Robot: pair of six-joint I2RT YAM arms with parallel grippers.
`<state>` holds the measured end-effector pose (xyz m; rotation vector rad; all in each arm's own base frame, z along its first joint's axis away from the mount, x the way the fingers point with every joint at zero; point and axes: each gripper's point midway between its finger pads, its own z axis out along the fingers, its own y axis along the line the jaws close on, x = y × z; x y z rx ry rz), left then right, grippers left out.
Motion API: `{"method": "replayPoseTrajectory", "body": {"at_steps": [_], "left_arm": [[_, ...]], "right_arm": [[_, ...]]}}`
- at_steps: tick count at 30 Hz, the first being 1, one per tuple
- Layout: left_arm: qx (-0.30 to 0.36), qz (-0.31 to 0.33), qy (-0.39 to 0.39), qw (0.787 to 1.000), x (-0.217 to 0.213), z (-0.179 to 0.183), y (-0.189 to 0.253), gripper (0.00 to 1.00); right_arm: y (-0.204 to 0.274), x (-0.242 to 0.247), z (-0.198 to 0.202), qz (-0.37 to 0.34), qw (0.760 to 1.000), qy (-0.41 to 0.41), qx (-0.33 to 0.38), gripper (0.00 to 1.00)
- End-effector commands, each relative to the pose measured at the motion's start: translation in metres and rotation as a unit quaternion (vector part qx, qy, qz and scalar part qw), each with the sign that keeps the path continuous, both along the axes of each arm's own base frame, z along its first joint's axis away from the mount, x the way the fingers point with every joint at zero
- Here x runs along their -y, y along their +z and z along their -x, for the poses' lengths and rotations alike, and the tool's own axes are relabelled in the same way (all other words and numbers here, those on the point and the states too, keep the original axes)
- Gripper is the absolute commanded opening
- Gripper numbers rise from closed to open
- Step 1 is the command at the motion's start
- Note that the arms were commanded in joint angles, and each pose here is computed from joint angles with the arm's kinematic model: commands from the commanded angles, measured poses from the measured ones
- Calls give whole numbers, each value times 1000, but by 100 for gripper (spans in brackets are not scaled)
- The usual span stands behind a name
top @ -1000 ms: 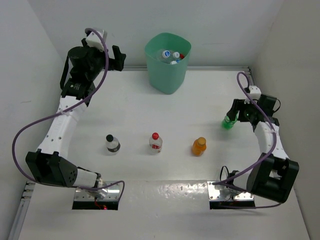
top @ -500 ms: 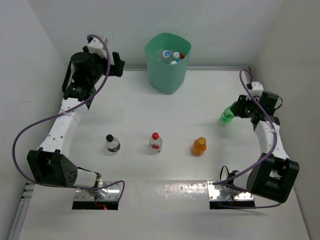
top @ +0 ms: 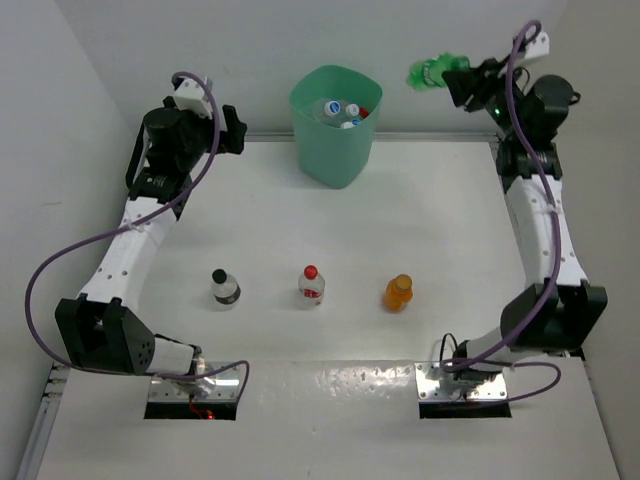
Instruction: Put the plastic bottles in the bin
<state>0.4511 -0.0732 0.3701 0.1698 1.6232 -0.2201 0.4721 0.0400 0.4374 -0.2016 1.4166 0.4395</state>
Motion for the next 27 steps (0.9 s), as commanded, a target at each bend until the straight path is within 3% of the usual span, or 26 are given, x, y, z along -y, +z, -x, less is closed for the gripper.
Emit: {"method": "replayPoseTrajectory", "body": {"at_steps": [1,3,7,11,20,21,24,25,27], "left_arm": [[24,20,6,999,-4,-7,12,100],[12,24,2,1000,-1,-12,2,100],[13,24,8,1000,-3,-20,4,100],[-10,26,9,1000,-2,-28,-9,100],[-29,23,19,999,-4,-38,-26,100],[-28,19,19,999,-5,-38,-26,100],[-33,18,19,999,-5,-37,-28,100],[-33,18,19,999,-5,-34,-26,100],[-42,11,19,999,-6,-33,-31,100]], "right_arm": [[17,-22,-44,-43,998,13,35,8],[35,-37,-54,-51,996,23,67,8],[12,-63,-107,-60,996,34,65,8],[2,-92,-134,-58,994,41,82,8],[-44,-114,-169,-64,995,53,52,10],[-51,-115,-172,-58,996,55,48,14],[-63,-132,-173,-37,997,61,38,56],[-69,-136,-173,-35,997,62,33,76],[-62,-137,-171,-36,997,52,38,85]]}}
